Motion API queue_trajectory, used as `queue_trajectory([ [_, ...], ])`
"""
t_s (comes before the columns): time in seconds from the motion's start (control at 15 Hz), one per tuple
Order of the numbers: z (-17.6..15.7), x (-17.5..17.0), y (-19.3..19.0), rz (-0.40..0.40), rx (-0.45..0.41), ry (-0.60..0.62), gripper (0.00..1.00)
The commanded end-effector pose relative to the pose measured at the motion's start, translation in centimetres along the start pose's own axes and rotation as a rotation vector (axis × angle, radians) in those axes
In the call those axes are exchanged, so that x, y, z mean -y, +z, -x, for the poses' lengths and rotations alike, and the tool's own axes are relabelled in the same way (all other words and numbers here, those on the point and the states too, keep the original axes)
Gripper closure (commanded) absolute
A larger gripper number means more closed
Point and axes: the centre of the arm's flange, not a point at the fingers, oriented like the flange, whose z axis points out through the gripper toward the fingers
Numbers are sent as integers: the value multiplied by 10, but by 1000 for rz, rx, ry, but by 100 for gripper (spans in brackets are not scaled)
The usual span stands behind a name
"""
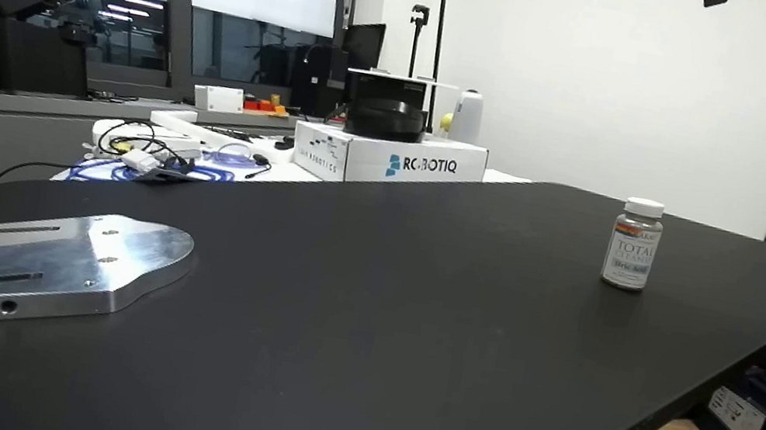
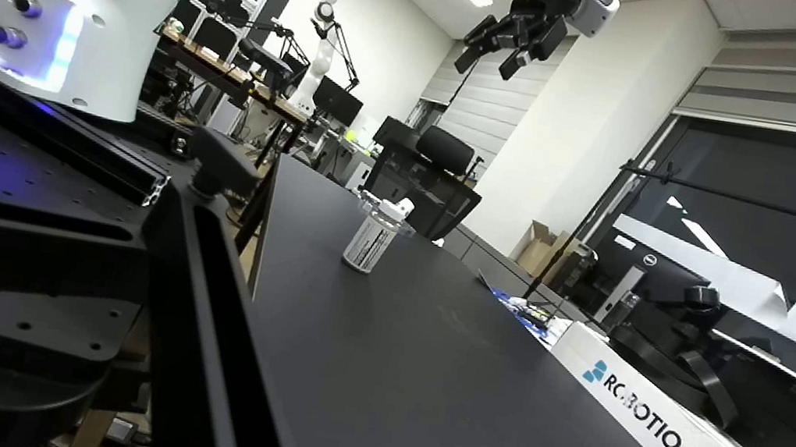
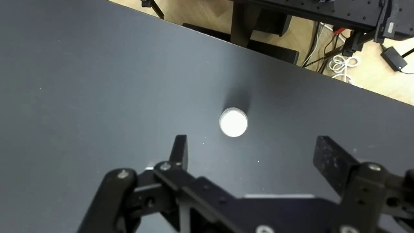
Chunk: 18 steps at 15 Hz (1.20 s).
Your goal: Pick up the medicine bottle and move it forward.
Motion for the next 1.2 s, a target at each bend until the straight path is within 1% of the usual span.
queue_trajectory([
  [0.0, -1, -1, 2, -7, -16, 12, 0],
  [0.2, -5, -4, 14, -17, -60, 36, 0],
  [0.33, -9, -6, 30, -28, -99, 50, 0],
  [0.6, -12, 1, 74, -57, -140, 78, 0],
  [0.8, -18, 5, 109, -70, -196, 110, 0],
  [1.13, -23, 6, 151, -108, -221, 173, 0],
])
